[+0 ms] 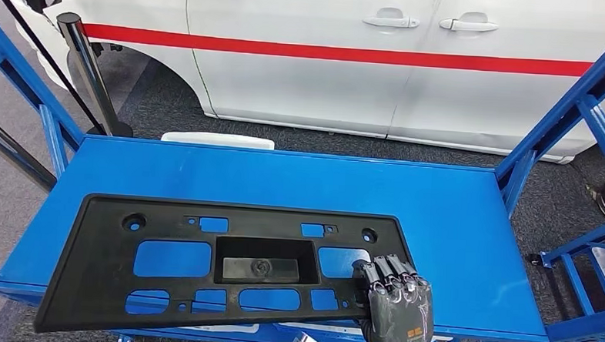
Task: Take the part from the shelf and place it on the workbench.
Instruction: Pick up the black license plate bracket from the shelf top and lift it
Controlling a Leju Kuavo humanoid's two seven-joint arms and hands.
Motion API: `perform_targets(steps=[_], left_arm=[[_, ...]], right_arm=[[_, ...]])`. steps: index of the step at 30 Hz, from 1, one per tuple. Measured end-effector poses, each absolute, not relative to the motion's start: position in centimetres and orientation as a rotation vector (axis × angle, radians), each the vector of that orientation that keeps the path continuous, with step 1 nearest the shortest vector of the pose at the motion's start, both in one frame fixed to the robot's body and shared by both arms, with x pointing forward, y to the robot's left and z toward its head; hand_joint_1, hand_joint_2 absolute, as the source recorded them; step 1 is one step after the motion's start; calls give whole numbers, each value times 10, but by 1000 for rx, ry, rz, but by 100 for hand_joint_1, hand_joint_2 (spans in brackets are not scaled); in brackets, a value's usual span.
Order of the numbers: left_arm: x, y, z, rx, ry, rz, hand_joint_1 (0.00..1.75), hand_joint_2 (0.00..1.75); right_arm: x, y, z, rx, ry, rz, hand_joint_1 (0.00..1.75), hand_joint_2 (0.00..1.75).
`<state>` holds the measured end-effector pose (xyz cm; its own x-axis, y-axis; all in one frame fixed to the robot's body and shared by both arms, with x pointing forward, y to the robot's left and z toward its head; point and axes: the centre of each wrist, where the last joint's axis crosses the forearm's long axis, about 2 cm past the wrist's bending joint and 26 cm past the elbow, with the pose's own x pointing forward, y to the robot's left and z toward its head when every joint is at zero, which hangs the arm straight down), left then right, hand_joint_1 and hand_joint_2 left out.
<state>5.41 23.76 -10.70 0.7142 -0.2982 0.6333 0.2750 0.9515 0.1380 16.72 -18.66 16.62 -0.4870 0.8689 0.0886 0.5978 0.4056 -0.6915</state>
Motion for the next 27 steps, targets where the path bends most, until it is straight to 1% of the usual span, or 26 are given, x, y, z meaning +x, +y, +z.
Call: perform_targets(steps=[27], left_arm=[[56,234,-106,86,-700,-333,0,175]], right_arm=[[167,-187,165,-1219,-2212,803,175,175]])
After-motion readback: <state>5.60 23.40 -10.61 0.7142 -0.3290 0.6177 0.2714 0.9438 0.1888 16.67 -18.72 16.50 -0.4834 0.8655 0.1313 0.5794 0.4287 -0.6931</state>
